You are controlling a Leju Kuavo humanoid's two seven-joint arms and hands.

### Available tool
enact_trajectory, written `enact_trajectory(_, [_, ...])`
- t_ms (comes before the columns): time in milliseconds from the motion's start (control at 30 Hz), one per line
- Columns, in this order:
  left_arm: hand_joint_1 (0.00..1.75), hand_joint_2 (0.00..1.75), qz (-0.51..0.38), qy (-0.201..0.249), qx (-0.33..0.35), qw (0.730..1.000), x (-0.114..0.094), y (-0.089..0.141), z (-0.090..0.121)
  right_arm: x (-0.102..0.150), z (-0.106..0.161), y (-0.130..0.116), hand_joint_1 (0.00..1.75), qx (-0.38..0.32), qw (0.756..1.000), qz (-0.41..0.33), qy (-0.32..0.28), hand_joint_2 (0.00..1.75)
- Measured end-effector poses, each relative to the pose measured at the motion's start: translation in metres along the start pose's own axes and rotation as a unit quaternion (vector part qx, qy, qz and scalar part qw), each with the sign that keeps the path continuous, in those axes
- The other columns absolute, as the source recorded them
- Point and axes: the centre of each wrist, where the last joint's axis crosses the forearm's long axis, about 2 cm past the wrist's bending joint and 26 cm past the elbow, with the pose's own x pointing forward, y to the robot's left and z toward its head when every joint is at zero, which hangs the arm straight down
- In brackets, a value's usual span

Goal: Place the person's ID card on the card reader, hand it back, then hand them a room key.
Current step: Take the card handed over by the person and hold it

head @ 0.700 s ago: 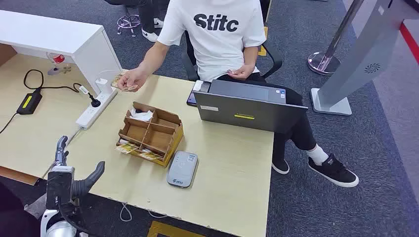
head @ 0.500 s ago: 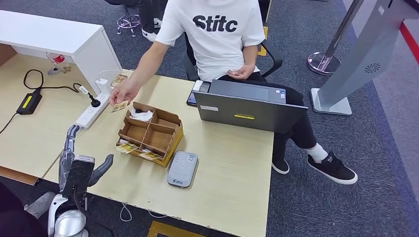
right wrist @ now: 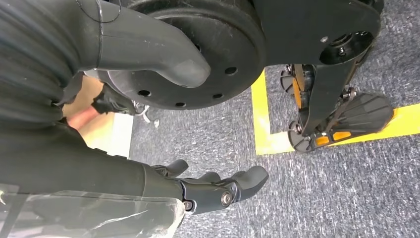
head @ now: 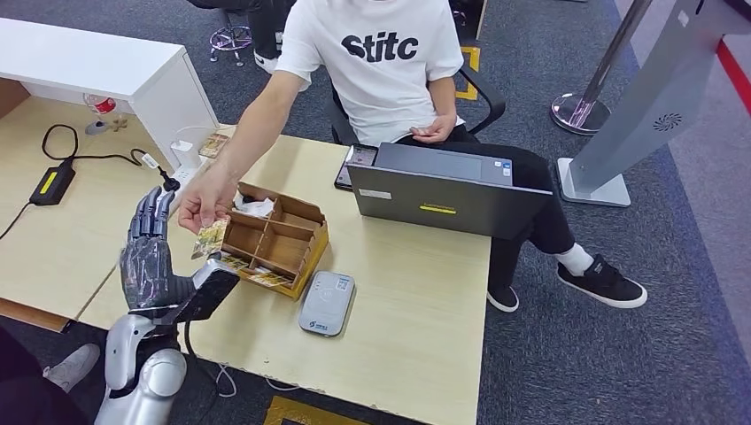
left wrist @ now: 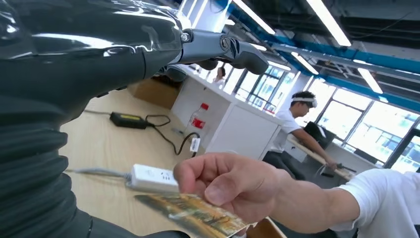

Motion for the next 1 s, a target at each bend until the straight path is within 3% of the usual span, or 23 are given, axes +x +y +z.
enact_trajectory(100, [1.71, 1.75, -0.042, -0.027, 0.010, 0.999, 0.006, -0.002, -0.007, 0.000, 0.000, 0.000, 0.00, 0.000, 1.000, 0.010, 0.002, 1.75])
enact_trajectory(333, [1.75, 1.75, -0.128, -0.087, 0.037, 0.987, 0.018, -0.005, -0.018, 0.002, 0.000, 0.001, 0.00, -0.005, 1.000, 0.030, 0.005, 1.75])
enact_trajectory(533, [1.75, 1.75, -0.138, -0.097, 0.034, 0.985, 0.019, -0.008, -0.017, 0.002, 0.000, 0.001, 0.00, -0.007, 0.999, 0.037, 0.007, 1.75])
enact_trajectory(733, [1.75, 1.75, -0.126, -0.103, 0.021, 0.986, 0.023, -0.013, -0.015, 0.002, 0.000, 0.001, 0.00, -0.008, 0.999, 0.038, 0.008, 1.75])
enact_trajectory(1000, [1.75, 1.75, -0.041, -0.095, -0.031, 0.994, 0.036, -0.030, 0.001, 0.002, 0.000, 0.001, 0.00, -0.009, 0.999, 0.038, 0.008, 1.75])
